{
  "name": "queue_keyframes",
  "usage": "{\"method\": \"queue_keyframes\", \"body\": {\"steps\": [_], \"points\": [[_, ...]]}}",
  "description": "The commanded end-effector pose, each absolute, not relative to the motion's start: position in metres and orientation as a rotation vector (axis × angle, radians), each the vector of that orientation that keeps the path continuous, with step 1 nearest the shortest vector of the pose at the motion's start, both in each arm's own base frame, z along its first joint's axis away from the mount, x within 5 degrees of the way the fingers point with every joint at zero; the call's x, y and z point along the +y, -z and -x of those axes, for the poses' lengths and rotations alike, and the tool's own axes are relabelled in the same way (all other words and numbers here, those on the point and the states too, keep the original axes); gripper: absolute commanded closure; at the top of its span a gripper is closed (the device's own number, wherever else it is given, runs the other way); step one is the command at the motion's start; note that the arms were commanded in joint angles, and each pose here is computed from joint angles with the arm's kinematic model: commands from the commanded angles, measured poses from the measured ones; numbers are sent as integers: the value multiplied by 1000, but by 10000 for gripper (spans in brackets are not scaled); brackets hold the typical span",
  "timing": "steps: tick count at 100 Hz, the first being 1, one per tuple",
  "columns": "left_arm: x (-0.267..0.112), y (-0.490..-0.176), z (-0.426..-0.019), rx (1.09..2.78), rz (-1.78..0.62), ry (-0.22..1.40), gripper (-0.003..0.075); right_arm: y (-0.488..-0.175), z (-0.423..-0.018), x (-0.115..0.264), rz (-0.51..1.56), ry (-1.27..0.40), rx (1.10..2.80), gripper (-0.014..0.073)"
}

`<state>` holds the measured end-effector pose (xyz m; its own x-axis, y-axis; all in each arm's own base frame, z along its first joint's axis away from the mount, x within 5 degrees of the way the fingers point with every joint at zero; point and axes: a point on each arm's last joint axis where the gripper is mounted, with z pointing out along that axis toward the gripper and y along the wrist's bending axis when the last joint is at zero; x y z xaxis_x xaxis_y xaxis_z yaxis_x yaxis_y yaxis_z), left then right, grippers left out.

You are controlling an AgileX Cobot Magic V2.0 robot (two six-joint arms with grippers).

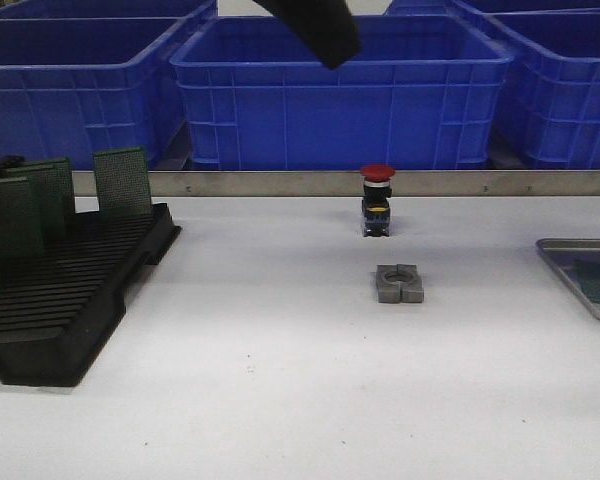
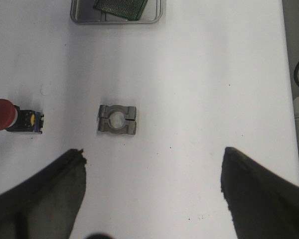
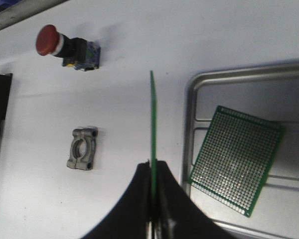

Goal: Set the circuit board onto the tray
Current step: 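Lower the second board onto the silver tray with the right gripper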

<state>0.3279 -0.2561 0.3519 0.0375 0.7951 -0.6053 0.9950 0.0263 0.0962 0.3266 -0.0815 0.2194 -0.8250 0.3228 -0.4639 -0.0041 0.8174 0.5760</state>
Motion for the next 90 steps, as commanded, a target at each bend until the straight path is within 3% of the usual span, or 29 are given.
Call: {"method": "queue_keyframes", "body": {"steps": [1, 25, 52, 90], "points": [[-252, -384, -311, 1737, -1780, 559, 195, -225, -331, -84, -255, -826, 2404, 654], [-252, -384, -311, 1737, -1780, 559, 195, -187, -340, -88, -332, -896, 2473, 652], [-252, -384, -311, 1737, -1780, 559, 195, -175, -342, -89, -368, -911, 2489, 636], [-252, -384, -311, 1737, -1780, 559, 195, -174, -344, -91, -383, -880, 2483, 250]]}}
